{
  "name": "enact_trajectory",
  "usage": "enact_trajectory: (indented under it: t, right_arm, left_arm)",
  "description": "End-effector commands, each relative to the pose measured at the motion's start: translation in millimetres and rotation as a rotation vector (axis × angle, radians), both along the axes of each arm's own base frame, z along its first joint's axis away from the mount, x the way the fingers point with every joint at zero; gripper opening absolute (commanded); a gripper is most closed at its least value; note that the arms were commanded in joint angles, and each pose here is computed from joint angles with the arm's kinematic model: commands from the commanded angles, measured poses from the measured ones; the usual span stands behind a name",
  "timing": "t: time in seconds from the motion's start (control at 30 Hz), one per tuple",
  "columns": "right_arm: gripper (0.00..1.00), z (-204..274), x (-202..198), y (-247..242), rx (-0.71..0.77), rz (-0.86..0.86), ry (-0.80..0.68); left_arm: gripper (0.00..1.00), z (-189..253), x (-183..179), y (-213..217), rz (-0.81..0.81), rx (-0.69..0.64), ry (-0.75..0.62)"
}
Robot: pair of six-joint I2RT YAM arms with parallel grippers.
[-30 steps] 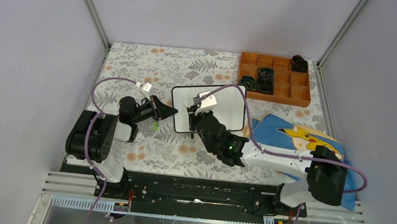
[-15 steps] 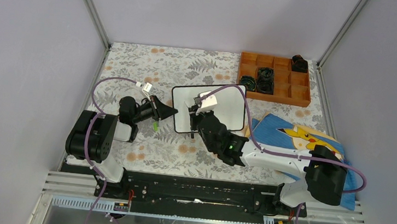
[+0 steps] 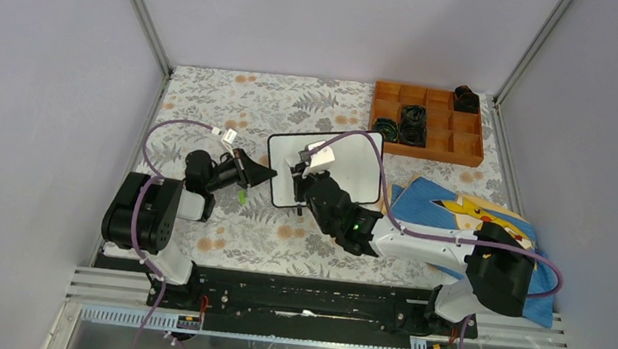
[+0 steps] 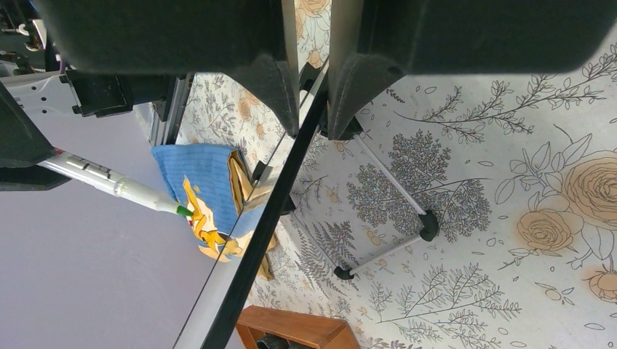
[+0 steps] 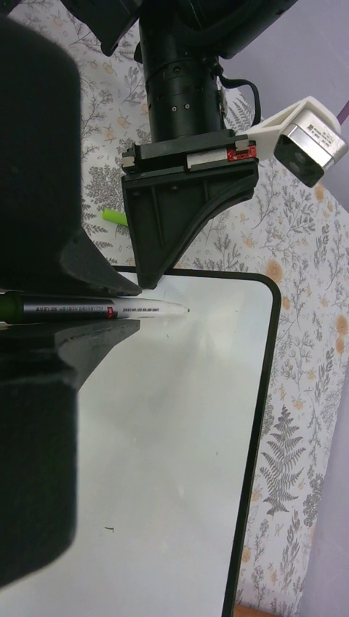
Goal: Write a sentence on the whiteboard
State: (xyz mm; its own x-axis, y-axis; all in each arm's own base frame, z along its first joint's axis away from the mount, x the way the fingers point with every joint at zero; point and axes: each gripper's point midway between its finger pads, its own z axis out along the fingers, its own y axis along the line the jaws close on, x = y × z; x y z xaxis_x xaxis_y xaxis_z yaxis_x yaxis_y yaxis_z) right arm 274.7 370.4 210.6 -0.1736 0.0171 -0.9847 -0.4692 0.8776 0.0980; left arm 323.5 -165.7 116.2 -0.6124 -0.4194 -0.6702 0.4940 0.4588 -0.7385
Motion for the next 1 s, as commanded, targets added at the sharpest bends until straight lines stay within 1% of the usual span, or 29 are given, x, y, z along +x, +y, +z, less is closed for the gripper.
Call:
enact_trajectory:
  t: [0.0,0.47,0.63,0.97]
  right_arm:
    - [0.00,30.9,8.8,7.4,0.087,-0.001,-0.057]
    - [0.00,25.7,5.8,4.7,0.088,0.023,-0.058]
    - [0.00,20.9,11.3,4.7,0.068,-0.008,-0.055]
    - [0.00,28.9,23.7,6.9,0.125,-0.045,-0.072]
  left_arm:
    - [0.17,3.7,4.6,3.6,0.023,0.011,-0.030]
    - [0.13,1.8,5.4,3.4,0.025,0.013,-0.019]
    - [0.12,2.4,5.0,3.0,0.025,0.018,-0.025]
    - [0.11,2.1,5.2,2.5,0.024,0.023,-0.023]
